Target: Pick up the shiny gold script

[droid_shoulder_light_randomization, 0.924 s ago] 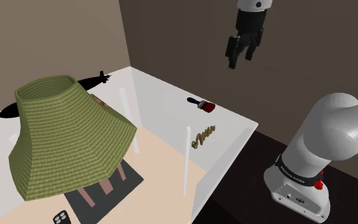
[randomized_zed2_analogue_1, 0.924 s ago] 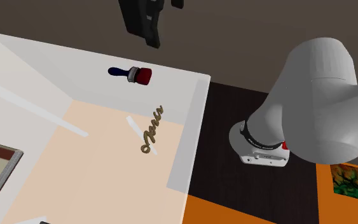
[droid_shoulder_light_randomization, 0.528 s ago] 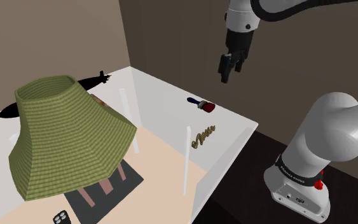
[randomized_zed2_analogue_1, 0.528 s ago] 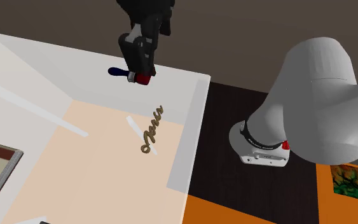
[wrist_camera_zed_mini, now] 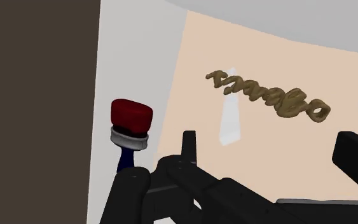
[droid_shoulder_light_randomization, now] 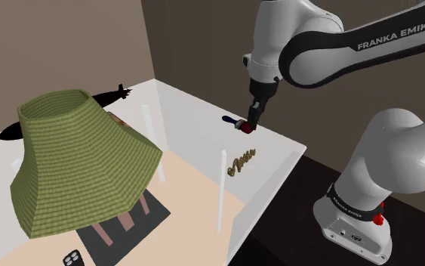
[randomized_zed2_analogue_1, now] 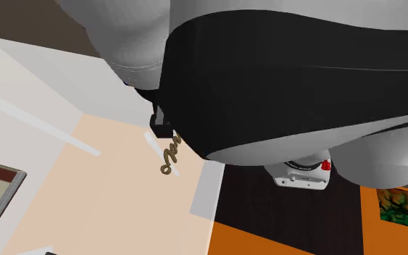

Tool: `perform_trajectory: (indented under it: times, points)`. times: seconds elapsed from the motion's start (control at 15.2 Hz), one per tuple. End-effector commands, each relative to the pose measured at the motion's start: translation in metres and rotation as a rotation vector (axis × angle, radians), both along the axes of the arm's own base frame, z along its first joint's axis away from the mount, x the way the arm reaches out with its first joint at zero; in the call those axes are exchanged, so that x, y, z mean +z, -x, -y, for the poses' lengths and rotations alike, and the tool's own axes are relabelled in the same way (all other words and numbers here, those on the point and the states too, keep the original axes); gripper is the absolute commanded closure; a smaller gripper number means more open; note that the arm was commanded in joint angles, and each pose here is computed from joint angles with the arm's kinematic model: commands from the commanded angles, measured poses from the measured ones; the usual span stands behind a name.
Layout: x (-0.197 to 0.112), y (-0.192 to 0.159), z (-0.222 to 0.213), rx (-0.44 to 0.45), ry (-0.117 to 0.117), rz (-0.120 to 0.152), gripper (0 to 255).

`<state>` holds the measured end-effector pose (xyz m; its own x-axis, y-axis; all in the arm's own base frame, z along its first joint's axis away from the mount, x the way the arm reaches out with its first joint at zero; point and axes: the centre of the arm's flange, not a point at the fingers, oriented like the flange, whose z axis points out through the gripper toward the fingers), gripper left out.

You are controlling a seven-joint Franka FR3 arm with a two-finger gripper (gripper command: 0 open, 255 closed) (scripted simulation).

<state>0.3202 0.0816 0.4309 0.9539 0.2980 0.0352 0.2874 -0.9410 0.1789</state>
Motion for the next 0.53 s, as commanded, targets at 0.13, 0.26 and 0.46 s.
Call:
perform_trajectory:
  times: [0.13,0.26,0.46]
  points:
    - [-0.05,0.001,-0.022,0.15,0.027,0.011,0]
    - [-0.075,0.002,-0.033,0.224,0.041,0.015,0]
    - [-0.113,0.005,-0.048,0.335,0.062,0.022,0]
